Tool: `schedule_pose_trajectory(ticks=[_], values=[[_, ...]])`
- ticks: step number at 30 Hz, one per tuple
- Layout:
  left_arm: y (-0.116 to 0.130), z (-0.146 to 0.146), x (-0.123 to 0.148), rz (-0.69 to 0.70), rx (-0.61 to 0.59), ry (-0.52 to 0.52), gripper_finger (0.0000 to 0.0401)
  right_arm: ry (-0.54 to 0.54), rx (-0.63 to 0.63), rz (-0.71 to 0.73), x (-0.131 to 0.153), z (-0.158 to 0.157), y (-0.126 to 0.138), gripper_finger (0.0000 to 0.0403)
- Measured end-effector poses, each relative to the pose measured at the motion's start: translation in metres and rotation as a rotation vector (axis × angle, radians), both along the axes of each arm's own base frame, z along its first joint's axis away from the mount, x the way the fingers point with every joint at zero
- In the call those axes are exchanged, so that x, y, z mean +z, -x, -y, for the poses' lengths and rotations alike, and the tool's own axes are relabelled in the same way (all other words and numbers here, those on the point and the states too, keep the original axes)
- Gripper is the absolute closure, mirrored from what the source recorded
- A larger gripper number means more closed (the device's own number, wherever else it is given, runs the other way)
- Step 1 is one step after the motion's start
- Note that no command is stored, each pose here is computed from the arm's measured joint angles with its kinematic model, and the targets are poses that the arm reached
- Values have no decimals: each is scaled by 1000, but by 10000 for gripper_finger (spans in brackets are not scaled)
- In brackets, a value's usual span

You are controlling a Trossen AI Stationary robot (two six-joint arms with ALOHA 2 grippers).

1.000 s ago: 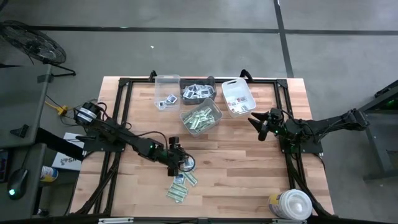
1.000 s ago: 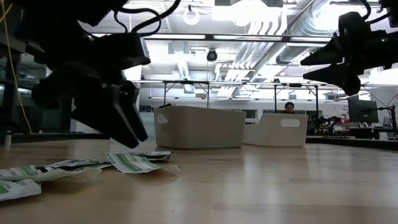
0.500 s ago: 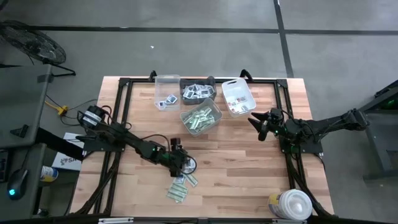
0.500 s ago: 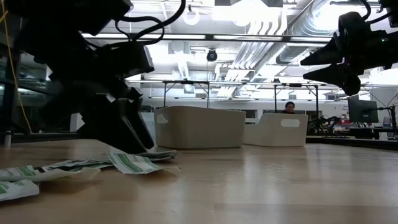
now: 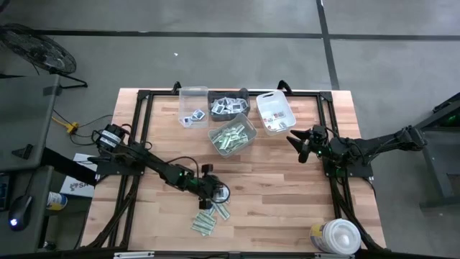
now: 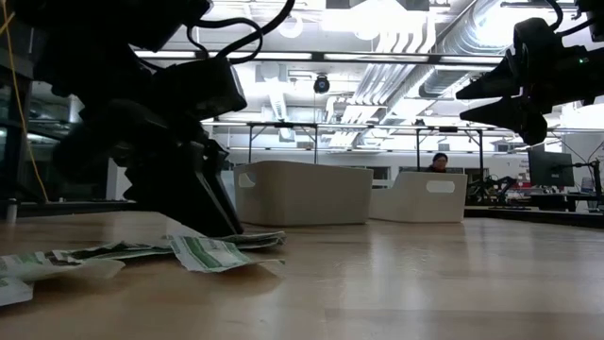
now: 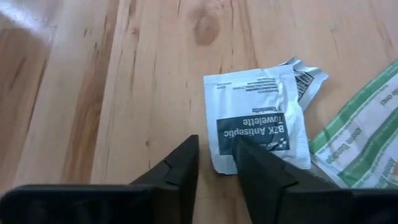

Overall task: Pick & Place First Aid Supplies
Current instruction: Put the towelette pack into the black bin

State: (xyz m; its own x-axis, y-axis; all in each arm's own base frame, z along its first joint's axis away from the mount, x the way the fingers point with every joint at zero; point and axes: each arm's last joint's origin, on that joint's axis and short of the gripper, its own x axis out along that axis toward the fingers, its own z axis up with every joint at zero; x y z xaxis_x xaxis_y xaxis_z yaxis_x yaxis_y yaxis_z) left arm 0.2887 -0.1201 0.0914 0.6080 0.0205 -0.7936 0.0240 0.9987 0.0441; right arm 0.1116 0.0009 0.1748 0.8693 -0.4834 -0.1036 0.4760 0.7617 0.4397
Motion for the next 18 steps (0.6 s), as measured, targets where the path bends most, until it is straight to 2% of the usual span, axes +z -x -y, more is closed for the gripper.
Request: schedule_pose_trajectory(ticks=[11, 15, 18], values=[[0, 1, -4, -22, -10, 39, 356, 0, 0, 0, 0, 0, 0, 192], [0, 1, -4, -22, -10, 49, 391, 0, 0, 0, 0, 0, 0, 192], [0, 1, -2, -19, -16, 57, 396, 0, 0, 0, 0, 0, 0, 192]])
